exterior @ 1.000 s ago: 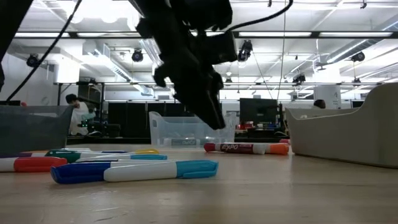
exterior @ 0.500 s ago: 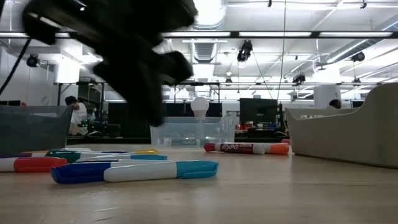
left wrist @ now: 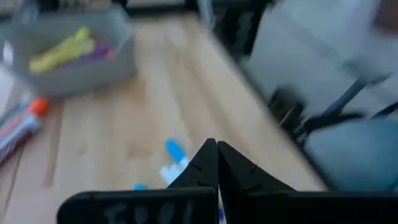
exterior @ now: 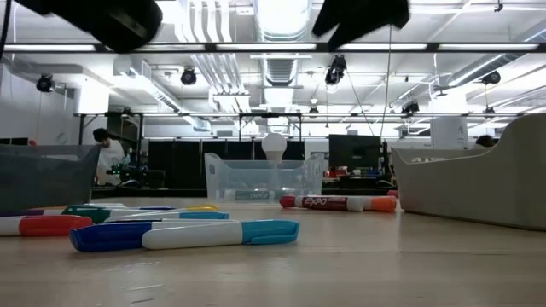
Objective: Pick & Place Markers
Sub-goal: Put the red dry erase marker into the transparent bin
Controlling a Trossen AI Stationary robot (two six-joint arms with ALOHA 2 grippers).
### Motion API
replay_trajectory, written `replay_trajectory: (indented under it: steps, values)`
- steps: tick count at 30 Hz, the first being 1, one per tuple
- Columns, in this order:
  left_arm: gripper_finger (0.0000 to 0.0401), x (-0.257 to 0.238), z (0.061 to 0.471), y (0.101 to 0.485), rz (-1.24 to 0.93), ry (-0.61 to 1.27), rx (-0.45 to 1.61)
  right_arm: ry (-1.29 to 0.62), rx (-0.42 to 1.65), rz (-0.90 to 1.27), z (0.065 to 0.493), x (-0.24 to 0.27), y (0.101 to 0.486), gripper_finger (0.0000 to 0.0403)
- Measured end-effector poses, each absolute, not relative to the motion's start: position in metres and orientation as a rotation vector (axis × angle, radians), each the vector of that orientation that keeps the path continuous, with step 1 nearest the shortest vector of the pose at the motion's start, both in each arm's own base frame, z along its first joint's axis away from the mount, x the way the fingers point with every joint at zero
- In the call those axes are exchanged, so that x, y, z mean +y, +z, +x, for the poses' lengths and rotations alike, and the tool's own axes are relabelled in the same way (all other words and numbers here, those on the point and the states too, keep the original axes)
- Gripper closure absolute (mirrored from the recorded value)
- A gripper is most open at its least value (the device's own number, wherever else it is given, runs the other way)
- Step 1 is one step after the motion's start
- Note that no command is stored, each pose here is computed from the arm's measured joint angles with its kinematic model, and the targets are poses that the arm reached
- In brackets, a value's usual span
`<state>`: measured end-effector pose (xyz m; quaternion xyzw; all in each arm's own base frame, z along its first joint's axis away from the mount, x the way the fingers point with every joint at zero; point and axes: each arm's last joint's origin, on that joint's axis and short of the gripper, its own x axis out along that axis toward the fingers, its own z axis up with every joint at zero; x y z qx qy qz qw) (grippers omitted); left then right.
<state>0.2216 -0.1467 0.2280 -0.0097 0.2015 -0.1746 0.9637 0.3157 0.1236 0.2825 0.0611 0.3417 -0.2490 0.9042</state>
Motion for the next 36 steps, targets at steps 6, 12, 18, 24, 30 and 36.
replay_trajectory:
  steps: [6,12,18,24,30,36]
  values:
    - [0.0401,-0.140,0.184,0.240,-0.095,-0.478,0.112,-0.505,0.863,0.194,0.328,0.081,0.261,0.0179]
    - [0.0401,-0.135,0.162,0.241,-0.118,-0.544,-0.021,-0.527,0.993,0.269,0.340,0.047,0.232,0.0179]
    - [0.0401,-0.134,0.161,0.243,-0.125,-0.546,-0.023,-0.528,1.117,0.263,0.353,0.036,0.198,0.0179]
    - [0.0401,-0.134,0.161,0.243,-0.125,-0.546,-0.022,-0.505,1.205,0.234,0.361,0.039,0.171,0.0179]
    - [0.0401,-0.134,0.161,0.241,-0.117,-0.545,-0.001,-0.514,1.237,0.223,0.366,0.040,0.156,0.0179]
    - [0.0401,-0.134,0.161,0.241,-0.137,-0.545,0.011,-0.502,1.298,0.242,0.370,0.038,0.138,0.0179]
